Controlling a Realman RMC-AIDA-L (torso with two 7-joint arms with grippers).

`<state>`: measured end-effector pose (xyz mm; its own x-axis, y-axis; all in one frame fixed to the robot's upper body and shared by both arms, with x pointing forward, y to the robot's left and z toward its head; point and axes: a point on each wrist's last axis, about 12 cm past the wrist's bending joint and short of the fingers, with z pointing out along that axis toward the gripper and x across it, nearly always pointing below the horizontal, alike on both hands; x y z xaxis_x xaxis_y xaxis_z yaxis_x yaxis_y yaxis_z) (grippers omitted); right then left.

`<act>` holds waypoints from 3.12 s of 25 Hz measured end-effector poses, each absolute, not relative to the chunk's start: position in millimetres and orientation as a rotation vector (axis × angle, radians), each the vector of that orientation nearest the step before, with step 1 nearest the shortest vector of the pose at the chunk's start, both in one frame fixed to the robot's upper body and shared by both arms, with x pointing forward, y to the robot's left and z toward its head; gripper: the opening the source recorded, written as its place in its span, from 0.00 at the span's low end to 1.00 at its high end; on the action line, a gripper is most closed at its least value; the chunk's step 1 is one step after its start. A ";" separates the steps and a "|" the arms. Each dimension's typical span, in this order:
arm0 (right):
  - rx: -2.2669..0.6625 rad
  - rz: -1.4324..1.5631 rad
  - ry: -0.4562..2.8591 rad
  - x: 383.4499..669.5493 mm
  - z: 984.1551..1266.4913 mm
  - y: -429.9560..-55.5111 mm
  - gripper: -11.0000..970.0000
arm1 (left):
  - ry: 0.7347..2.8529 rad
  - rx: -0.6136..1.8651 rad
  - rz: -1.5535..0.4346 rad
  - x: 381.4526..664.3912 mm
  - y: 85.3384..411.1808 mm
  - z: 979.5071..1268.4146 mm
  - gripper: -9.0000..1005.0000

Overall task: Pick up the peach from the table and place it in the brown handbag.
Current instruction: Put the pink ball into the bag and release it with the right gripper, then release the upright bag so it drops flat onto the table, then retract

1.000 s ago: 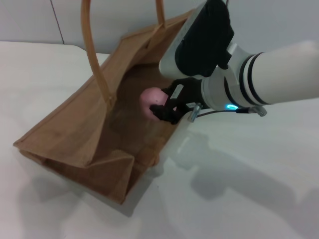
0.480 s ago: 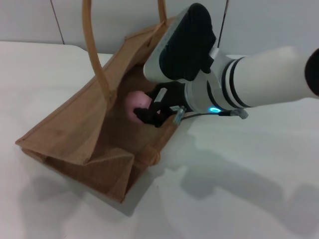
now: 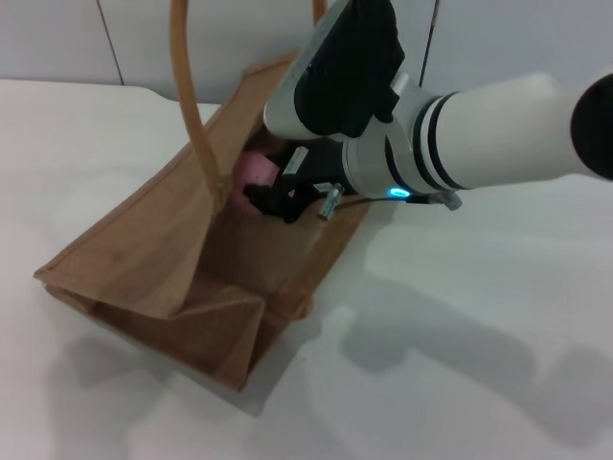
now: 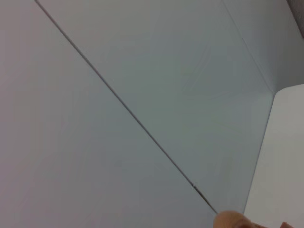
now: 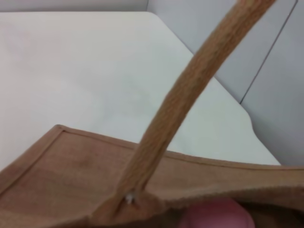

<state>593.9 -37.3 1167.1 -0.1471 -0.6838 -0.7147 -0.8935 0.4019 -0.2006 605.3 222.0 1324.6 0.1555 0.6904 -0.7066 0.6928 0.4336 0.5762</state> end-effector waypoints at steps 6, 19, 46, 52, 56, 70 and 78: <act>-1.375 0.327 1.906 599.4 1163.6 -35.5 0.42 | 1.529 1.265 -0.008 605.5 218.7 1325.5 0.13; -1.381 0.350 1.900 600.6 1157.0 -29.9 0.57 | 1.522 1.260 -0.005 606.0 217.9 1326.3 0.13; -1.212 -0.005 2.093 636.8 1185.4 -107.1 0.91 | 1.648 1.114 0.014 607.4 260.6 1300.4 0.13; -1.130 -0.174 2.117 643.7 1186.6 -124.6 0.91 | 1.686 1.061 0.000 610.4 271.2 1291.9 0.13; -1.082 -0.250 2.114 647.7 1186.9 -133.1 0.91 | 1.706 1.020 -0.005 613.3 276.4 1284.9 0.14; -0.902 -0.204 2.112 657.8 1186.8 -159.1 0.91 | 1.713 0.894 -0.146 618.7 283.2 1267.1 0.21; -0.888 -0.197 2.104 658.7 1187.3 -159.6 0.91 | 1.691 0.905 -0.331 625.5 267.5 1253.9 0.48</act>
<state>658.7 -159.6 1187.3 -0.4115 -0.6548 -0.6339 -0.5261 0.7386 -0.4215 625.5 267.5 1253.9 -0.0708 0.3939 -0.9164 0.7107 0.6646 0.2307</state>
